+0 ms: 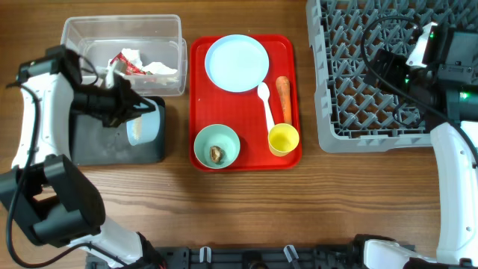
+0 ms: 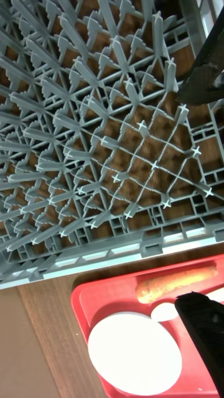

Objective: Sort waste into correct bins and load items into the dishwasher rack
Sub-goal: 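Carry the rice bowl over the black tray and tip out the rice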

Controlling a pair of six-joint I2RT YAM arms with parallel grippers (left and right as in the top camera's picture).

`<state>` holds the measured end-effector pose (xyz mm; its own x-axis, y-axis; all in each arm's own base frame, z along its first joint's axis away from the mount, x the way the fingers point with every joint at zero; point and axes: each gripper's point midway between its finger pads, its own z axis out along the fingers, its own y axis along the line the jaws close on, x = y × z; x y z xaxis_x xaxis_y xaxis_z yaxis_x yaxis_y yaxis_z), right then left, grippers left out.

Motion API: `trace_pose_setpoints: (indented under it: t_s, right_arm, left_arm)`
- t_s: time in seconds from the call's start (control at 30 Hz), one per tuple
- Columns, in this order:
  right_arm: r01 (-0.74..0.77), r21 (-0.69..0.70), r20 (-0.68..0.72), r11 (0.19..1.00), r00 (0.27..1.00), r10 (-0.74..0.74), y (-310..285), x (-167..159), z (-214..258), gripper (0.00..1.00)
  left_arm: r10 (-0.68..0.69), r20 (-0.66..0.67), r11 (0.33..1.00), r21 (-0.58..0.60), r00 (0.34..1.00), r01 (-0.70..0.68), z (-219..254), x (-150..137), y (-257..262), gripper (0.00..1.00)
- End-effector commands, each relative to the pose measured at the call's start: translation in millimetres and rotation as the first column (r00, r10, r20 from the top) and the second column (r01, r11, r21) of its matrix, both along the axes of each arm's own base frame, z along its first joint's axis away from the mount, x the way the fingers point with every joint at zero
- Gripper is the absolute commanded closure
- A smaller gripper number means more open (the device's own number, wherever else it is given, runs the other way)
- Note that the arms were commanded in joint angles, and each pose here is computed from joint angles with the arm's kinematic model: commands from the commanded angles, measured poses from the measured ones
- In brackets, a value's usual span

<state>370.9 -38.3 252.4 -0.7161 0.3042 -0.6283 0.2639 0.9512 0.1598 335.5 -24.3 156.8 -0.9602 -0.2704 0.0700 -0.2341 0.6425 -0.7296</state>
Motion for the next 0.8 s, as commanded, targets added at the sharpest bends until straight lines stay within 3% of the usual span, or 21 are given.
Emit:
trace_pose_setpoints:
  t_s: [0.0,0.2,0.43,0.77]
  right_arm:
    - [-0.002,0.023,0.006,1.0,1.0,0.002,3,2,1,0.0]
    - [-0.004,0.026,0.007,1.0,1.0,0.004,3,2,1,0.0]
    - [-0.004,0.026,0.007,1.0,1.0,0.003,3,2,1,0.0]
    - [-0.004,0.026,-0.004,1.0,1.0,0.004,3,0,-1,0.0]
  left_arm:
    - [0.044,0.068,0.995,-0.094,0.997,-0.038,2,-6,14,0.96]
    - [0.171,0.151,0.969,-0.205,0.973,-0.139,-1,-3,43,0.96]
    - [0.237,0.285,0.929,-0.347,0.929,-0.131,23,7,49,0.96]
    - [0.311,0.337,0.858,-0.502,0.889,-0.11,55,15,45,0.96]
